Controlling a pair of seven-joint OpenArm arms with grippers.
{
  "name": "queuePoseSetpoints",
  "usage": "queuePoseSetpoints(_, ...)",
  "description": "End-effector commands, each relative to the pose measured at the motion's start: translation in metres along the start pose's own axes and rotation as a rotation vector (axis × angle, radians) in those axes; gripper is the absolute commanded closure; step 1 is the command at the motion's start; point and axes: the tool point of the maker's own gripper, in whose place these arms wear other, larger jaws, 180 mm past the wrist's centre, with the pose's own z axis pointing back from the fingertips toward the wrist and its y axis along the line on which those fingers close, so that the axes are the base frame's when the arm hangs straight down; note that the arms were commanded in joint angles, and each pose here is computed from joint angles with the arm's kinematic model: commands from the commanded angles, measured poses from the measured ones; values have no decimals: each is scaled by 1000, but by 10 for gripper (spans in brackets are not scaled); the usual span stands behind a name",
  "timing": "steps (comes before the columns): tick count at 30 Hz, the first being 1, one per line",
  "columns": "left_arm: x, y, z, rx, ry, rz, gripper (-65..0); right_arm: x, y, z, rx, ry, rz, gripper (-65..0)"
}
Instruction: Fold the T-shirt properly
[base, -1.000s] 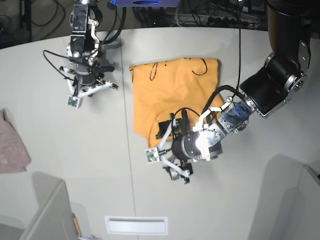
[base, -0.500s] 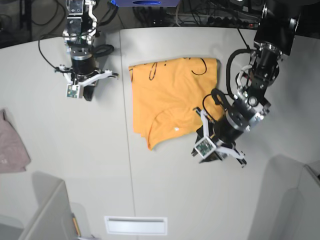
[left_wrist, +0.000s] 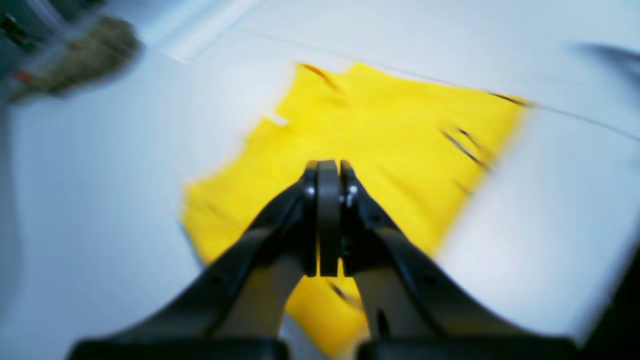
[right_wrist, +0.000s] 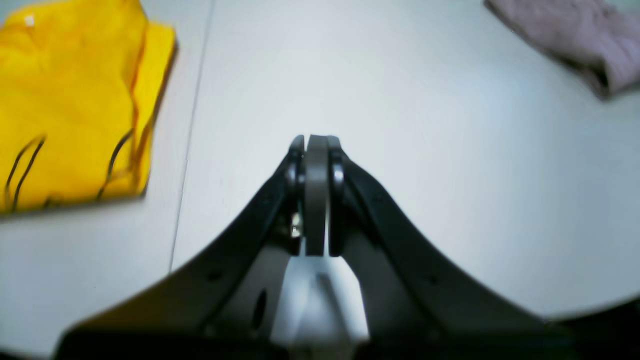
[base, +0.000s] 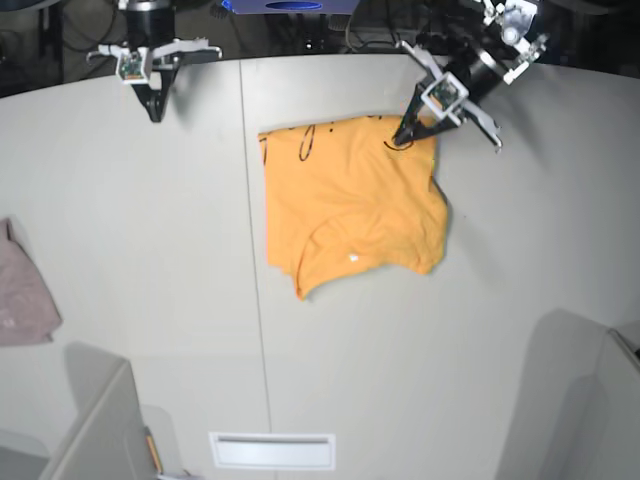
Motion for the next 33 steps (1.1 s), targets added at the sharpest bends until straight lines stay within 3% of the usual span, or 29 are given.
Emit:
queuePoseSetpoints(1,14,-9,10,-13,-74,30,0,1,0,13,1,-1,4,0)
queuePoseSetpoints(4,9,-47,39,-64,-81,136,0,-23,-2,46,12,112,19,0)
queuePoseSetpoints(8,-22,-85,66,-71,4,281,0,-69,7,79,89,270,39,0)
queuePoseSetpoints(16,-150,-148,108,-14,297,518,0,-199,75,153,325,708,17,0)
queuePoseSetpoints(21,-242,-181,129,52,520,669,0,-265,129,177,471,983,55,0)
queuePoseSetpoints(27,-322,-184,142,128,825,826,0,-348,136,200,528,1293,191,0)
queuePoseSetpoints(28,-324,-162,114,139,786,804,0,-357,132,199,528,1322,217,0)
queuePoseSetpoints(30,-324,-151,89,117,786,791,0,-363,125,185,511,1300,226,0)
queuePoseSetpoints(33,-333,-165,103,81,902,812,0,-356,114,136,441,1126,174,0)
